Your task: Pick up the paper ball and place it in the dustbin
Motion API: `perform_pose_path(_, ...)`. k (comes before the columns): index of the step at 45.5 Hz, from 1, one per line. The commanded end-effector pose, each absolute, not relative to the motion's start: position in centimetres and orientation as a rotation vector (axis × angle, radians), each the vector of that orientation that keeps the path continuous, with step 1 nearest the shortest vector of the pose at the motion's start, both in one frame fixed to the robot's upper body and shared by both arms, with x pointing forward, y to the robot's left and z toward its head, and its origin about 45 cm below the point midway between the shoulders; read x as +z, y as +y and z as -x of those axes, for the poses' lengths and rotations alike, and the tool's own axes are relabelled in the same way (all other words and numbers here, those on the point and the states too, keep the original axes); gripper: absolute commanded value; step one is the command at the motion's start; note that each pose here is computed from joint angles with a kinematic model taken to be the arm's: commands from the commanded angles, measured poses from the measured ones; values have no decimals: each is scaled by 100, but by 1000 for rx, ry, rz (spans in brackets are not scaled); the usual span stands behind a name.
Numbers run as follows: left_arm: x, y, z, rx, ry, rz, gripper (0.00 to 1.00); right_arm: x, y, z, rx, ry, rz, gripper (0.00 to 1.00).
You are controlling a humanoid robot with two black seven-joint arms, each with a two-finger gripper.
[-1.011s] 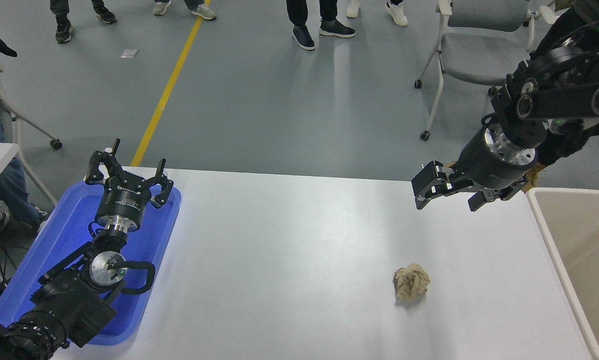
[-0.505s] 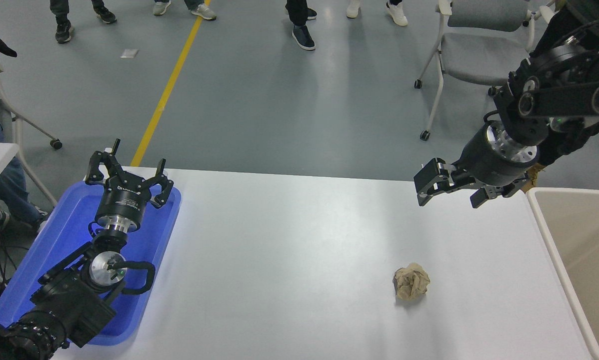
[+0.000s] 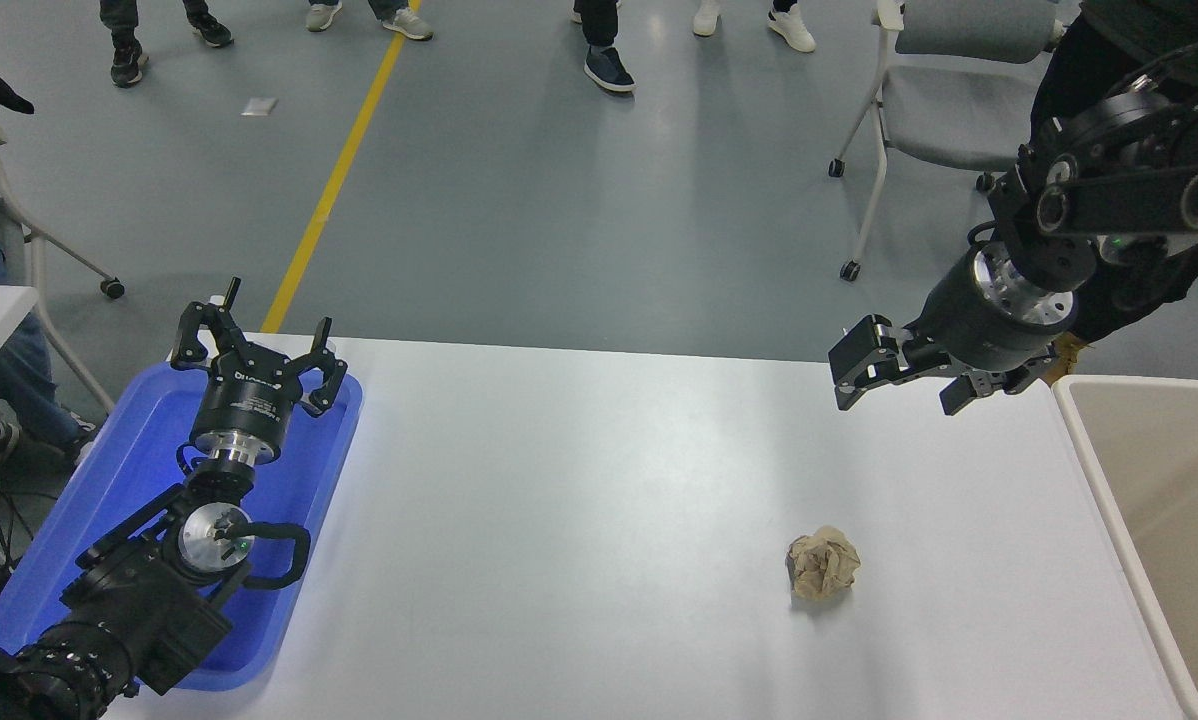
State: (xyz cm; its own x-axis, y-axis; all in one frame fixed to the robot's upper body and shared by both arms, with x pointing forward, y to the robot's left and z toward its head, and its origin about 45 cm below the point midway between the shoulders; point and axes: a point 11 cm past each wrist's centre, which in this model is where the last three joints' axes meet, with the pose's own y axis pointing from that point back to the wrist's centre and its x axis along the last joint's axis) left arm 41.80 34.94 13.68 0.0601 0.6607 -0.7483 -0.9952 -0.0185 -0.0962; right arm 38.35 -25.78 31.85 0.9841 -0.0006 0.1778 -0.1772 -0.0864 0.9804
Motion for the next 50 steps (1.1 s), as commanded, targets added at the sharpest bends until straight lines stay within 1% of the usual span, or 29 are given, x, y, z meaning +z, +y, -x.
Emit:
perform_pose_path(1, 1368, 3493, -4180, 1442, 584, 737, 100, 3237, -2598, -3938, 171, -171, -1658, 100)
perform_pose_path(3, 1375, 3492, -4185, 1441, 583, 738, 100, 3243, -2602, -3945, 174, -171, -1655, 100)
perform_pose_path(4, 1368, 3493, -4180, 1442, 584, 737, 100, 3241, -2614, -3943, 174, -170, -1650, 100)
perform_pose_path(9, 1368, 3493, -4180, 1442, 584, 737, 100, 3223, -2676, -3939, 165, -173, -1634, 100)
perform_pose_path(19, 1368, 3493, -4180, 1442, 584, 737, 100, 2992, -2673, -3865, 116, -144, -1656, 100)
perform_pose_path(21, 1368, 3495, -4180, 1443, 585, 739, 100, 2921, -2679, -3849, 108, -140, -1658, 100)
perform_pose_path(28, 1368, 3493, -4180, 1442, 584, 737, 100, 2630, -2722, -3875, 159, -207, -1656, 100)
perform_pose_path(31, 1375, 3492, -4185, 1441, 583, 738, 100, 2502, -2748, -3856, 163, -220, -1653, 100)
perform_pose_path(32, 1368, 3495, -4180, 1443, 585, 739, 100, 2463, -2750, -3847, 162, -222, -1655, 100)
perform_pose_path(41, 1368, 3493, -4180, 1442, 584, 737, 100, 2091, -2793, -3849, 168, -274, -1668, 100)
perform_pose_path(46, 1375, 3492, -4185, 1441, 583, 738, 100, 1900, -2841, -3790, 157, -285, -1663, 100)
perform_pose_path(47, 1368, 3495, -4180, 1443, 585, 739, 100, 1865, -2837, -3773, 154, -281, -1664, 100)
perform_pose_path(50, 1368, 3495, -4180, 1443, 585, 739, 100, 1774, -2820, -3731, 149, -271, -1664, 100)
